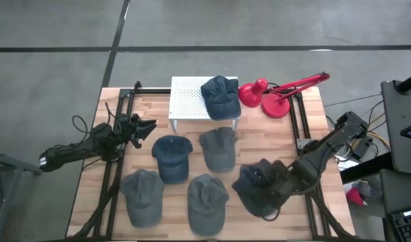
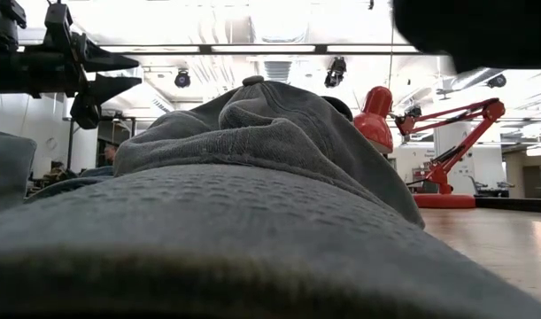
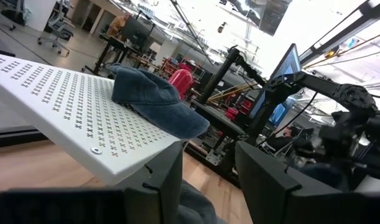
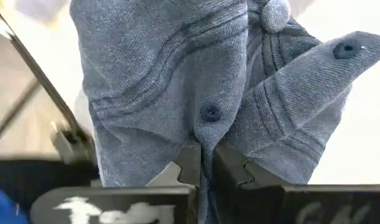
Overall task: Pick & Place hat
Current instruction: Stack the right gray cap on the top of the other gray cap on the shelf
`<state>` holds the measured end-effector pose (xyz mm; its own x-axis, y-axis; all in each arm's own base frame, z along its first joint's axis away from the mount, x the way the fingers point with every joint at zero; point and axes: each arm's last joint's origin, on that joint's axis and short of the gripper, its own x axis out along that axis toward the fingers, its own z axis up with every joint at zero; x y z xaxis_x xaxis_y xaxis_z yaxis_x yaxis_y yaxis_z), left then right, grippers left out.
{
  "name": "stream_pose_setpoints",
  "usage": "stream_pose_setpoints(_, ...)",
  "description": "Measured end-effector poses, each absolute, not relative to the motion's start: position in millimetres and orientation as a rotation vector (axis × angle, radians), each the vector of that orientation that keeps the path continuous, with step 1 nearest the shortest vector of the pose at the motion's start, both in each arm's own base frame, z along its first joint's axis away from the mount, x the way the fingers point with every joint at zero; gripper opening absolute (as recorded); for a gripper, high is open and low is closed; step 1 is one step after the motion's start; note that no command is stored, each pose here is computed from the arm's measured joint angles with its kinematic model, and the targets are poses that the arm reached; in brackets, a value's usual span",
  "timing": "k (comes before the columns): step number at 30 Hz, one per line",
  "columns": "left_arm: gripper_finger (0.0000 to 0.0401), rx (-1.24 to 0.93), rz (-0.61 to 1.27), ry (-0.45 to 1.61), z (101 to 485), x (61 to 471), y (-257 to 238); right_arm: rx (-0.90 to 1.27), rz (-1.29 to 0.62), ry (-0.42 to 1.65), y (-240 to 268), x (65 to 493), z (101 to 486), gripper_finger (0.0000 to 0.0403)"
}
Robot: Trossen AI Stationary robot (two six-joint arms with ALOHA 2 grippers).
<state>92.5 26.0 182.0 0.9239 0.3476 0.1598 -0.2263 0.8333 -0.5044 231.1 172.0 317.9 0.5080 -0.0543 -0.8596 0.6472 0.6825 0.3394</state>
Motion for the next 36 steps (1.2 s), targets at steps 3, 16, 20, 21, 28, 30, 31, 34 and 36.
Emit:
stream_pose_setpoints(3, 0.0152, -0.501, 0.308, -0.250, 181.9, 92.5, 26.0, 0.633, -0.461, 0.759, 170.7, 241.0, 324.0, 0.0013)
stream_pose_setpoints(16, 0.0152, -0.402, 0.270, -0.195, 179.4, 93.4, 24.6, 0.433, -0.597, 0.469, 116.5, 281.4, 366.1, 0.0013)
stream_pose_setpoints(20, 0.0152, -0.402, 0.273, -0.144, 174.6, 94.0, 24.5, 0.402, -0.661, 0.441, 86.6, 291.6, 381.6, 0.0013)
stream_pose_setpoints(21, 0.0152, -0.404, 0.276, -0.131, 173.4, 94.1, 24.5, 0.392, -0.676, 0.436, 79.4, 293.4, 385.1, 0.0013)
stream_pose_setpoints(28, 0.0152, -0.343, 0.268, -0.064, 168.6, 94.4, 23.9, 0.400, -0.809, 0.370, 25.8, 300.1, 410.0, 0.0013)
stream_pose_setpoints(30, 0.0152, -0.305, 0.268, -0.058, 168.5, 94.4, 23.9, 0.422, -0.843, 0.358, 11.0, 299.9, 414.8, 0.0013)
stream_pose_setpoints(31, 0.0152, -0.283, 0.269, -0.055, 168.5, 94.4, 23.9, 0.436, -0.850, 0.361, 4.1, 299.5, 416.9, 0.0013)
stream_pose_setpoints(34, 0.0152, -0.219, 0.270, -0.046, 168.5, 94.4, 23.9, 0.487, -0.850, 0.385, -16.7, 298.4, 421.3, 0.0013)
stream_pose_setpoints(36, 0.0152, -0.207, 0.271, -0.044, 168.5, 94.4, 23.9, 0.528, -0.836, 0.403, -30.0, 297.6, 423.2, 0.0013)
